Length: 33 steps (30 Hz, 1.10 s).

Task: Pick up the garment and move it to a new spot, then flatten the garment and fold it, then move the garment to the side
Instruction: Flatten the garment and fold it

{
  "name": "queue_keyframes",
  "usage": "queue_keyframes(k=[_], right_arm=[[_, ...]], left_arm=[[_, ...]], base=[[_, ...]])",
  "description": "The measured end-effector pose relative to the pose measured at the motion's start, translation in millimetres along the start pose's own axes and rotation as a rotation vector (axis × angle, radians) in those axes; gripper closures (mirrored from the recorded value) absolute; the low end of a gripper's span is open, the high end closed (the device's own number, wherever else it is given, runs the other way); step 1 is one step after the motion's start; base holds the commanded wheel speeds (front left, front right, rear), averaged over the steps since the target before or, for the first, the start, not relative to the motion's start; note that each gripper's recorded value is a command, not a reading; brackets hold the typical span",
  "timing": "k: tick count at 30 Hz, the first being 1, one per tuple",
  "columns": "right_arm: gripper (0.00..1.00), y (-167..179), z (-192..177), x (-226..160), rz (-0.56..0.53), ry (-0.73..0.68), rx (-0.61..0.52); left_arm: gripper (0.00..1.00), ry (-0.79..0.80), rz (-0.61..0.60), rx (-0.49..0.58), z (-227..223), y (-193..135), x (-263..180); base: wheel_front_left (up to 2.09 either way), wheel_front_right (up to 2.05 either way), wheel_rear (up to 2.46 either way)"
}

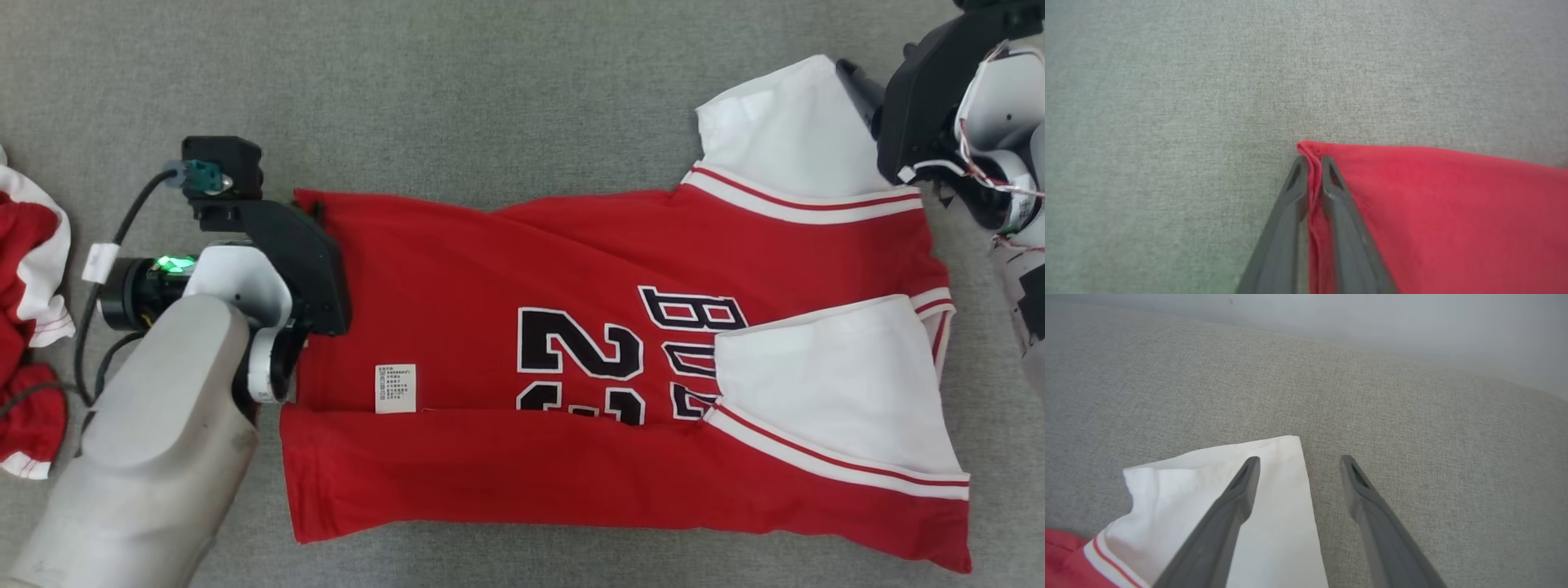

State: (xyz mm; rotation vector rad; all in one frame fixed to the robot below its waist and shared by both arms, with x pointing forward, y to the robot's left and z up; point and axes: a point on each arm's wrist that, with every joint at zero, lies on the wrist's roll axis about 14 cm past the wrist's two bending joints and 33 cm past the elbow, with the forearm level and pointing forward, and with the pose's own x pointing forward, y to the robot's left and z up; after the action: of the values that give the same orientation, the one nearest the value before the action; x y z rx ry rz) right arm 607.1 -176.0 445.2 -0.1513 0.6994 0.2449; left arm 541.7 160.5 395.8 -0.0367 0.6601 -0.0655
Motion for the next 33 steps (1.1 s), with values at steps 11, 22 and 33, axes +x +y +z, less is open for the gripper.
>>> queue_keyframes(k=[11, 22, 33], right_arm=[[0.0, 5, -23, 36, 0.009, 0.087, 0.002], [1.0, 7, -37, 52, -0.005, 0.154, -0.024], [1.0, -13, 22, 24, -0.063, -0.25, -0.055]], left_arm=[[1.0, -0.024, -0.015, -0.007, -8, -5, 7], [1.0, -0.042, -0.015, -0.008, -9, -3, 8], [1.0, -0.202, 0.021, -0.016, 11, 0, -1]], base=[[0.0, 0.0, 0.0], [0.0, 0.0, 0.0], [0.0, 0.0, 0.0]])
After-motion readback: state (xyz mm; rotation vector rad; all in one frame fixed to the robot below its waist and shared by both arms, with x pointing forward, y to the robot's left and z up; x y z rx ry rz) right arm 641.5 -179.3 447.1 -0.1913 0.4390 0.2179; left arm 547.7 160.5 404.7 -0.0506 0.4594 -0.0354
